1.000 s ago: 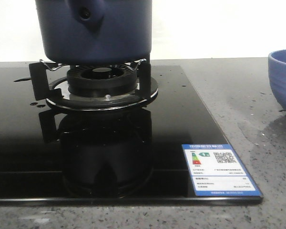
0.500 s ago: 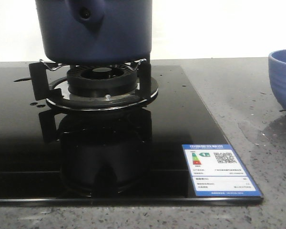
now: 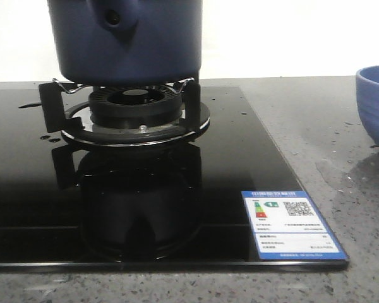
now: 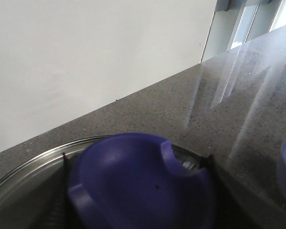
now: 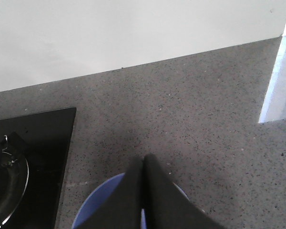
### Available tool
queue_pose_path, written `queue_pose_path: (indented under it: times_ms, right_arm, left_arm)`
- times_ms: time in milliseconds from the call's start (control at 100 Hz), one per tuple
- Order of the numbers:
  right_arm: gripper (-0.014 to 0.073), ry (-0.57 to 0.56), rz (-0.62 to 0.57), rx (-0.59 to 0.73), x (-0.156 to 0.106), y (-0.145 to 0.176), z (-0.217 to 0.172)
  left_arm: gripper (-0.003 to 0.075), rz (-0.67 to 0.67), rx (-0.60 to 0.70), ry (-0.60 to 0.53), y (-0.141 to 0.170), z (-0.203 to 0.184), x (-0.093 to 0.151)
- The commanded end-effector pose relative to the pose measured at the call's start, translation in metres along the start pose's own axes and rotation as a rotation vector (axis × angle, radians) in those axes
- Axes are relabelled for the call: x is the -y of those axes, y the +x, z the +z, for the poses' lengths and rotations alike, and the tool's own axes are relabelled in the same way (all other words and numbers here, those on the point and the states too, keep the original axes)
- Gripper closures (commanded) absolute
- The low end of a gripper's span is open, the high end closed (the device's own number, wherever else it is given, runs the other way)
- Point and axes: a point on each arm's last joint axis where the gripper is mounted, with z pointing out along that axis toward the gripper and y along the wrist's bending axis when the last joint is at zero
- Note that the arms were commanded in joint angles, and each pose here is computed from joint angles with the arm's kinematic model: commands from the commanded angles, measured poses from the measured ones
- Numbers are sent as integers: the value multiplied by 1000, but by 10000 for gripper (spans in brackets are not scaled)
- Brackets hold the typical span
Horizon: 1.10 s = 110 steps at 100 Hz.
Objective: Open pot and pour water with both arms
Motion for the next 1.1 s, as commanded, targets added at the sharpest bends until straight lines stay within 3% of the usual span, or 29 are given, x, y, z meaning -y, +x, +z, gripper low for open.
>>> queue_pose_path:
  times_ms: [0,150,270,340,500,640,750,1070,1090]
  right_arm:
    - [657,-5,4,88,-1,-13,-6]
    - [657,-5,4,80,-1,-12,-6]
    - [657,-4,4,78,-1,-12,-5]
    - [657,-4,4,83,-1,-12,-5]
    - [657,-14,-43,134,-3,-13,-11]
    - [657,-42,-132,151,-6,4,-17]
    - [657,-70,-176,149,-6,33,-20]
    - [659,-174,-204,292,3,118,-42]
    - [659,-182,-206,296,4,121,-43]
  left_arm:
    - [458,-17,90,18,-23,-10,7]
    - [414,-22,96,22,-24,-10,7]
    - [206,-63,134,18,-29,-11,7]
    - [123,-55,155,18,-36,-15,9]
    - [131,-13,223,-40,-60,-42,20]
    - [235,5,293,-167,-77,-86,37]
    - [353,16,327,-234,-70,-124,54]
    - [743,18,384,-321,18,-213,104]
    - [738,7,388,-327,24,-216,105]
